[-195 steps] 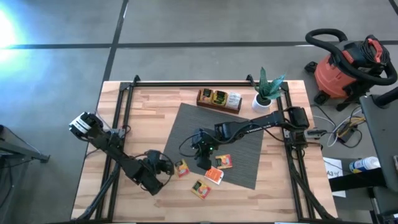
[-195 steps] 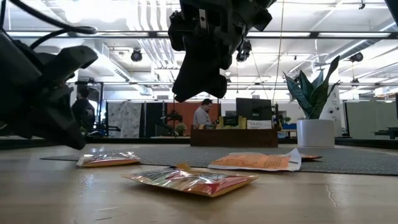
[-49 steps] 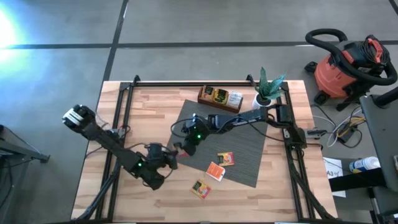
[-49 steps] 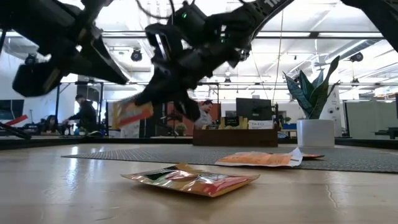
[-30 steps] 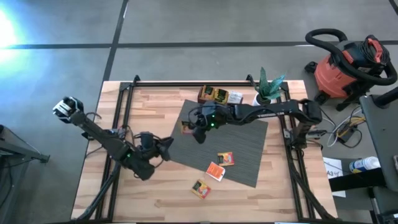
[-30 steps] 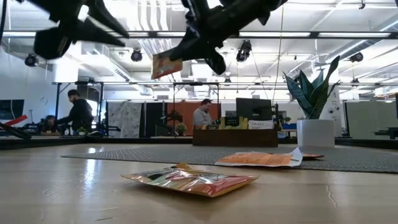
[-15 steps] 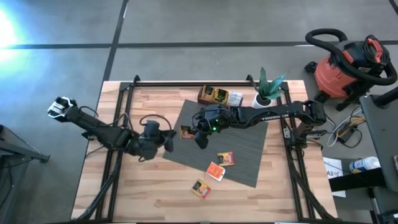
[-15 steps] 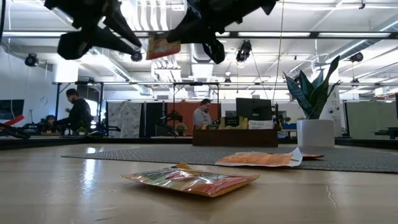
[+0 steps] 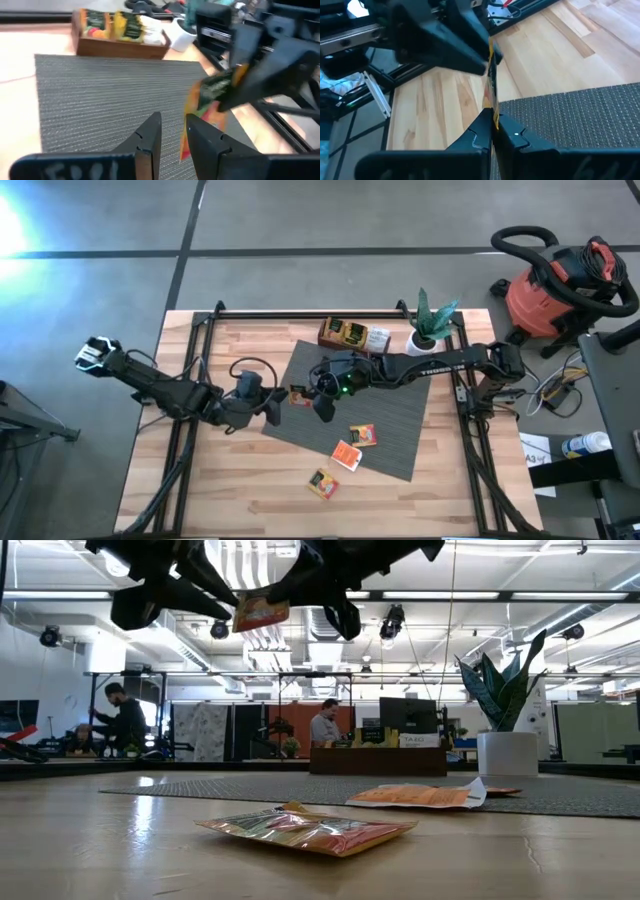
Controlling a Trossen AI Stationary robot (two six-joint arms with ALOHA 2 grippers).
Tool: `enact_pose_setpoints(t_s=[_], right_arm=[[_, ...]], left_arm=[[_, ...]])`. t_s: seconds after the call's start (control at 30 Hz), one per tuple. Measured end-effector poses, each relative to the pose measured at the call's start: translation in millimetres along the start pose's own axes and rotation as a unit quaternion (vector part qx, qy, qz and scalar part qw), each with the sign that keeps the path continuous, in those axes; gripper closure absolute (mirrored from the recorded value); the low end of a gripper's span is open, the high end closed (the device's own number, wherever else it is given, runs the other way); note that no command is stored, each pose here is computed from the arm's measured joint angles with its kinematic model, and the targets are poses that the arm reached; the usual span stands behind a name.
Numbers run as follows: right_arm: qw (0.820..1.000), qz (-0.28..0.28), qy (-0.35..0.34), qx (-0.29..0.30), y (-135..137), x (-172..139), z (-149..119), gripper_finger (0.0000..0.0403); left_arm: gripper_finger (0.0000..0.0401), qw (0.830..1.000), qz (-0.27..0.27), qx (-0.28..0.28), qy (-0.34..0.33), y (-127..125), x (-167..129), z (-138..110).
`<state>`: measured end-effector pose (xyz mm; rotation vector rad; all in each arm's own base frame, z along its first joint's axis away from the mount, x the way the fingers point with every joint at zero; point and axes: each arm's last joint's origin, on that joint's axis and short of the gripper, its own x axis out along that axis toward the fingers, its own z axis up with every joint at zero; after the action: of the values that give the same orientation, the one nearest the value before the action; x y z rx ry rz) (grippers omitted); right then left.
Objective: Pick & Place Tea
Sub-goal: Put the orange tea bag into the left section of the wooden organizer
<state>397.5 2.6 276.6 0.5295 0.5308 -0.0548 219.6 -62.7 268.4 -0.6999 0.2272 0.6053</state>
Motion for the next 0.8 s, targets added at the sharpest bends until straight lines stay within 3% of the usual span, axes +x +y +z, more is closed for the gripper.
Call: enact_pose_setpoints(t_s=[0.17,0.4,0.7,0.8], right_arm=[[1.0,0.007,-0.002,-0.006,4.6,-4.3,0.6,0.0394],[1.0,0.016,-0.009,-0.012,14.1,-10.8,0.9,0.0394],[1.0,-0.013,-0.004,-0.015,18.0,-22.9,-1.9,0.0394],[1.0,-0.008,-0.007,-0.016,21.1,-27.7,-1.6,0.0394]], left_arm=[[0.0316,0.998,-0.055,0.037,0.014,-8.8,0.2,3.1],[0.0316,0.995,-0.094,0.032,0.015,-13.9,1.5,7.1],[0.0316,0.997,-0.073,0.03,0.022,-2.7,5.5,-2.8],[0.0316,0.996,-0.088,0.014,0.018,-2.8,6.4,-4.2]])
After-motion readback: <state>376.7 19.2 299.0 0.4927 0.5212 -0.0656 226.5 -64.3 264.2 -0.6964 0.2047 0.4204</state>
